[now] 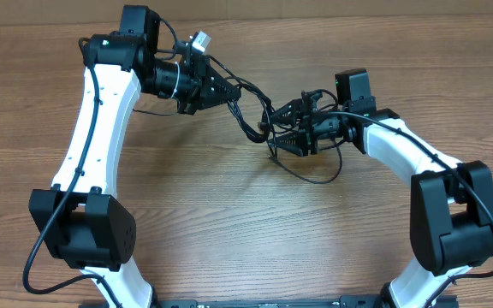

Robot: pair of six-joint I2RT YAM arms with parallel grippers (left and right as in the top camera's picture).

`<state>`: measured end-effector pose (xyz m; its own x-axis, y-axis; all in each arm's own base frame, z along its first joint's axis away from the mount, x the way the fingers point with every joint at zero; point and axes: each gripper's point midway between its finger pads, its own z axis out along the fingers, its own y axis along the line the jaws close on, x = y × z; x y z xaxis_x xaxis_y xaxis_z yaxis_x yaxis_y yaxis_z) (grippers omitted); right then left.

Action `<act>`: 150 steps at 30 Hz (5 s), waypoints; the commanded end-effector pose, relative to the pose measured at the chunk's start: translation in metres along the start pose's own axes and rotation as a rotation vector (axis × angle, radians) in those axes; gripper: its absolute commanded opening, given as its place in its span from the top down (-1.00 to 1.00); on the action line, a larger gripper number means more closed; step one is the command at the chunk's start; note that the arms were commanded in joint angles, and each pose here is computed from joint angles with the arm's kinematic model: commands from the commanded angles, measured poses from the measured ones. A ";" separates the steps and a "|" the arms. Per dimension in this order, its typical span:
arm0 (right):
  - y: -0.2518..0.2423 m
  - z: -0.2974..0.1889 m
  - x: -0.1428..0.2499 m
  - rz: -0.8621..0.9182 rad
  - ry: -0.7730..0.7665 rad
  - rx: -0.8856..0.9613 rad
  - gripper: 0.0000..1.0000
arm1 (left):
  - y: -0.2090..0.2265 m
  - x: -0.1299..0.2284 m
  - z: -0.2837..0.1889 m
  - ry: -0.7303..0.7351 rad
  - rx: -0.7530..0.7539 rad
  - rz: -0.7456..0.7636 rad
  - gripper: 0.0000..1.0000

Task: Untangle cables

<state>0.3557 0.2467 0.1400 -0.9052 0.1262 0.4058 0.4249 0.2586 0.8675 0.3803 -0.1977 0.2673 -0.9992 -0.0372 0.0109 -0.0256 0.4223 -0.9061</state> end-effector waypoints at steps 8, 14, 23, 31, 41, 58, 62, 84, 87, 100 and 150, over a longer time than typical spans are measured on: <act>-0.071 0.021 0.015 -0.054 -0.070 0.353 0.38 | -0.004 -0.014 -0.001 -0.051 -0.022 0.093 0.92; -0.133 -0.007 0.009 0.052 -0.227 0.683 0.37 | -0.003 -0.016 -0.002 -0.061 -0.032 0.101 0.92; -0.157 -0.023 0.010 0.079 -0.270 0.797 0.19 | 0.015 -0.023 -0.003 -0.099 -0.134 0.094 0.92; -0.174 -0.046 0.007 0.026 -0.306 0.949 -0.53 | 0.067 -0.031 -0.019 -0.176 -0.444 0.038 0.92; -0.189 -0.074 0.004 0.033 -0.381 1.112 -0.53 | 0.131 -0.005 -0.038 -0.136 -0.828 -0.056 0.77; -0.188 -0.073 0.001 0.022 -0.390 1.105 -0.53 | 0.171 0.016 -0.043 -0.089 -0.974 -0.135 -0.43; -0.186 -0.074 -0.003 0.008 -0.408 1.104 -0.51 | 0.175 0.023 -0.036 -0.063 -0.981 -0.146 0.10; -0.179 -0.067 -0.015 -0.030 -0.435 1.057 -0.30 | 0.281 0.069 0.023 -0.230 -0.979 -0.595 -0.07; -0.179 -0.067 -0.015 -0.030 -0.435 1.057 -0.30 | 0.287 0.065 0.027 -0.275 -0.959 -0.614 -0.01; -0.178 -0.066 -0.016 -0.035 -0.439 1.053 -0.29 | 0.297 0.067 0.023 -0.294 -0.998 -0.604 0.91; -0.129 -0.136 -0.024 -0.087 -0.646 1.382 -0.99 | 0.197 0.037 0.055 -0.104 -0.711 -0.141 0.92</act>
<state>0.3192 0.0885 0.0564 -0.9527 0.2886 -0.0947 0.3015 0.9368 -0.1776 0.3365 -0.1600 0.0519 -0.9715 -0.2279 0.0656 -0.2356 0.8961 -0.3762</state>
